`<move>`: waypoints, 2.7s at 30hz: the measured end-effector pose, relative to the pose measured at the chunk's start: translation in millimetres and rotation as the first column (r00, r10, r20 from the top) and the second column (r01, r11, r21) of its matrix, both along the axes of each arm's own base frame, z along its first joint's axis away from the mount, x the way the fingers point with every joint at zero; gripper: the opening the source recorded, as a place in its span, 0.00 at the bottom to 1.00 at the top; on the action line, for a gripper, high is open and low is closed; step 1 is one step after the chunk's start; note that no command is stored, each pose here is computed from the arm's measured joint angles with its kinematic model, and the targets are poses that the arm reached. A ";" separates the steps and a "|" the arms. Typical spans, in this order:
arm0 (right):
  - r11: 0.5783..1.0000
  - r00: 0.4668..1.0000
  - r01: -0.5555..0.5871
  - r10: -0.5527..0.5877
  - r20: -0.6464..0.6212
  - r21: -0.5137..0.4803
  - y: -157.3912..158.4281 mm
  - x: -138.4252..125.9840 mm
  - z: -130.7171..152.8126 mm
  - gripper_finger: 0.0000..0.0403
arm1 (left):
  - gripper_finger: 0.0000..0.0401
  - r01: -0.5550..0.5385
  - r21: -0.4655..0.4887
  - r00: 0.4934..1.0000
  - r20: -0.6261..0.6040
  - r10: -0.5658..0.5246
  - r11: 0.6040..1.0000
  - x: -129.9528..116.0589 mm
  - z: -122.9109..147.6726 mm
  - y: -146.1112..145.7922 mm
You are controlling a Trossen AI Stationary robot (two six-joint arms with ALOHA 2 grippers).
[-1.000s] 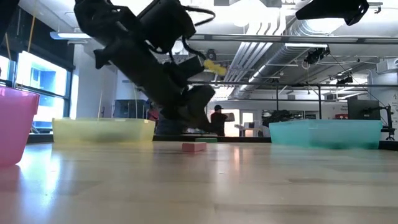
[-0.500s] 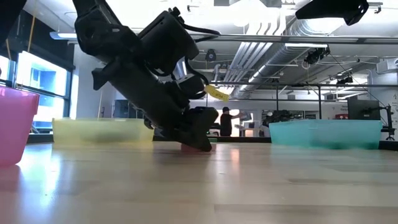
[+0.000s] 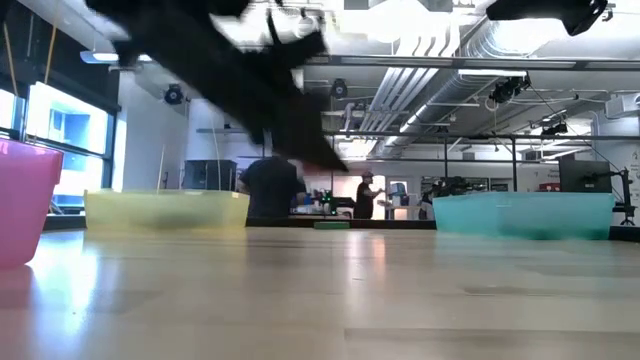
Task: Sort blocks
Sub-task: Put the pink wooden block into the pink bin, then put the green wooden block into the green bin
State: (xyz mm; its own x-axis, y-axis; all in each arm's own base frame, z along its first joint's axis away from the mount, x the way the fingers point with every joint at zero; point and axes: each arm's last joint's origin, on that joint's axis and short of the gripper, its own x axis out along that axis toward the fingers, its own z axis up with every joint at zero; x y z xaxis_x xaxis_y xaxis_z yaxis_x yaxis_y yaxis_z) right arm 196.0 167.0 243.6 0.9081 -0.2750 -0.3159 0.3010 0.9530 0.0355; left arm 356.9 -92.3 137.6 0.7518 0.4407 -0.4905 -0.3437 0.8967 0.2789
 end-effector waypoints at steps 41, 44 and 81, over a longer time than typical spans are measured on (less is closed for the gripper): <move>0.990 0.999 0.030 -0.024 0.045 -0.138 3.7 31.7 -10.3 0.53 | 0.20 -0.388 -0.278 0.764 -0.630 0.138 0.879 -204.8 23.5 -169.6; 0.994 1.000 -0.004 0.006 0.019 -0.110 -4.3 39.5 -11.3 0.53 | 0.24 -0.428 -0.265 0.750 -0.637 0.176 0.864 -203.9 21.4 -165.3; 0.970 0.943 0.231 -0.205 -0.263 0.073 -290.0 154.4 -54.8 0.46 | 0.61 -0.177 -0.042 0.873 0.455 0.177 0.983 -156.7 103.2 -131.8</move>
